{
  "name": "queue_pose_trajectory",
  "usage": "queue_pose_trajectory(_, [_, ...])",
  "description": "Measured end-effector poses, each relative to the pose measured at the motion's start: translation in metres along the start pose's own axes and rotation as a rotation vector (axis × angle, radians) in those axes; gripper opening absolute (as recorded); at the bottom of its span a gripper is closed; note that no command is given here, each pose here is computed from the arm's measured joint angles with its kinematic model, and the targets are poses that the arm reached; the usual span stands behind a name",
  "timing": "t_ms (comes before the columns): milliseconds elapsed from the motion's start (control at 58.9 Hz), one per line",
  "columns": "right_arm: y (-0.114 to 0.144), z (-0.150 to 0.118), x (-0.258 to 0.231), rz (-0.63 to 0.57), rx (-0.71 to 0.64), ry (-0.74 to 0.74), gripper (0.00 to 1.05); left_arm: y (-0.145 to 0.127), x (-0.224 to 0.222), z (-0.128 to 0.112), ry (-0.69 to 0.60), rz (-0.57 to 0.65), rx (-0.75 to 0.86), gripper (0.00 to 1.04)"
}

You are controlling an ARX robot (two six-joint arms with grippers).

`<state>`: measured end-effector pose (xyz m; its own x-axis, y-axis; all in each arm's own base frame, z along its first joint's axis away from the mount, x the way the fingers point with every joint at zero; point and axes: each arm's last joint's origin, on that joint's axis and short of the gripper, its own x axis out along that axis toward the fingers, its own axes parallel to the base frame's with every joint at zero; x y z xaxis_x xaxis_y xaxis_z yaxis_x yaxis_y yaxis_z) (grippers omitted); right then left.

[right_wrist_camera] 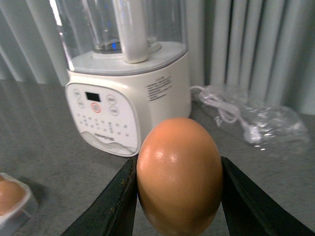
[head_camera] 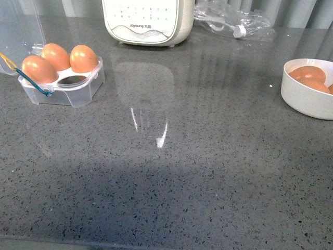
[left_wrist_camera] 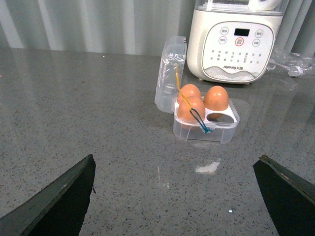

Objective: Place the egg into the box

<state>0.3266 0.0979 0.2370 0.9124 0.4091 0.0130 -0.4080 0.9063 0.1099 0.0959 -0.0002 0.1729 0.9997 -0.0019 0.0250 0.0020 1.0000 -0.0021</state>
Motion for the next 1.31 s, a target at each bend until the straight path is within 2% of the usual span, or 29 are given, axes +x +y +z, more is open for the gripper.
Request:
queue_pose_trajectory(305, [0.065,-0.015,0.034,0.239,0.065,0.075,0.41,0.000,0.000,0.000,0.000,0.000,0.000,0.98])
queue_pose_trajectory(730, [0.103,-0.042,0.057,0.485,-0.050,0.213,0.41,0.000,0.000,0.000,0.000,0.000,0.000,0.98])
queue_pose_trajectory(848, [0.113,-0.052,0.063,0.516,-0.090,0.240,0.41,0.000,0.000,0.000,0.000,0.000,0.000,0.98])
queue_pose_trajectory(1306, [0.135,-0.055,0.081,0.527,-0.148,0.242,0.41,0.000,0.000,0.000,0.000,0.000,0.000,0.98])
